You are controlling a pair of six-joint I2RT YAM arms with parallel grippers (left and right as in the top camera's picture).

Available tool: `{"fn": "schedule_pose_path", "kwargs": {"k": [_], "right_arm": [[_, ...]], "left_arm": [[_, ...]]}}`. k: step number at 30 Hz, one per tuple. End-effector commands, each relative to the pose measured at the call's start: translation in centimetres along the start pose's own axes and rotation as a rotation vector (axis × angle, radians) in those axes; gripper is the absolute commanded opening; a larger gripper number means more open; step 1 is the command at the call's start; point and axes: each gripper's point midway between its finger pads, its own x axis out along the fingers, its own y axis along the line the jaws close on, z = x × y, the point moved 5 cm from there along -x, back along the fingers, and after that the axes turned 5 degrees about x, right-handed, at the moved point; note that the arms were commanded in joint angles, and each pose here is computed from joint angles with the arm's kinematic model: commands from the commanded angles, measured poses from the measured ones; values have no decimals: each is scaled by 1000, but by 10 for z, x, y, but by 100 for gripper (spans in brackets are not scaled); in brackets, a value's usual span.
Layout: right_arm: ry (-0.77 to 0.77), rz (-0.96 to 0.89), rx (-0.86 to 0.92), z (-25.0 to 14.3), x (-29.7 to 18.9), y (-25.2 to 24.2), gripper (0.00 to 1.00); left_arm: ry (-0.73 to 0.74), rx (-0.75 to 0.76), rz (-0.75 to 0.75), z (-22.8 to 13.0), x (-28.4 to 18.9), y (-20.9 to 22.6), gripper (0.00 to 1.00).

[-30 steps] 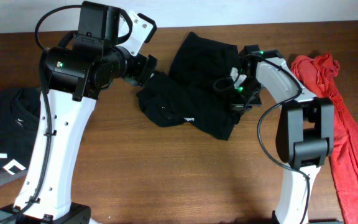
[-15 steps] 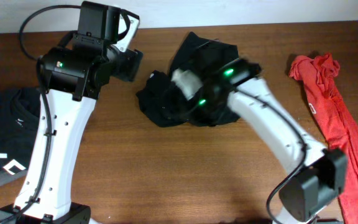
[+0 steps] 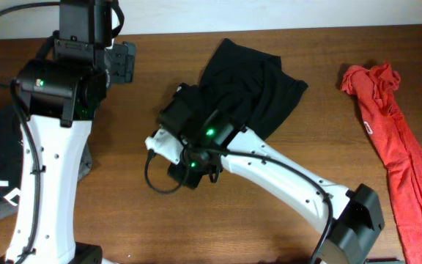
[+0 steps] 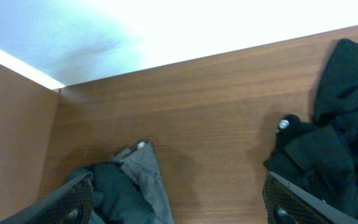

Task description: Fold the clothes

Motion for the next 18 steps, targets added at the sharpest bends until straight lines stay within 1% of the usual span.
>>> {"fn": "schedule_pose_path", "kwargs": {"k": [1,2,3,5,6,8,9,12,13,14,16,18], "right_arm": [[-41,-138,159,1,-18,-47,31],[-53,-152,212,0,-23,-60,34],[-64,-164,277,-3,-28,-76,36],[-85,-187,389,-11,-39,-105,45],[-95,-198,446,-15,-44,-120,51],[-122,-223,577,-27,-56,-151,72],[-141,-237,645,-33,-63,-167,75],[-209,-278,866,-58,-84,-218,76],[-232,-288,933,-66,-89,-233,75],[-256,-293,995,-74,-94,-248,73],[-308,-280,1115,-89,-100,-276,66],[-353,-242,1163,-97,-99,-299,62]], "left_arm": [[-30,-27,-78,2,-12,-5,87],[-28,-24,-114,2,-12,-9,91],[-27,-22,-151,1,-12,-14,91],[-19,-15,-218,0,-11,-24,92],[-13,-13,-250,-1,-10,-28,91],[1,-3,-343,-3,-9,-41,91],[8,14,-399,-5,-9,-48,91],[38,54,-523,-10,-5,-66,89],[55,64,-550,-12,-2,-71,83],[73,73,-564,-15,1,-74,82],[119,88,-582,-20,8,-84,81],[166,109,-603,-26,15,-96,79]]}}
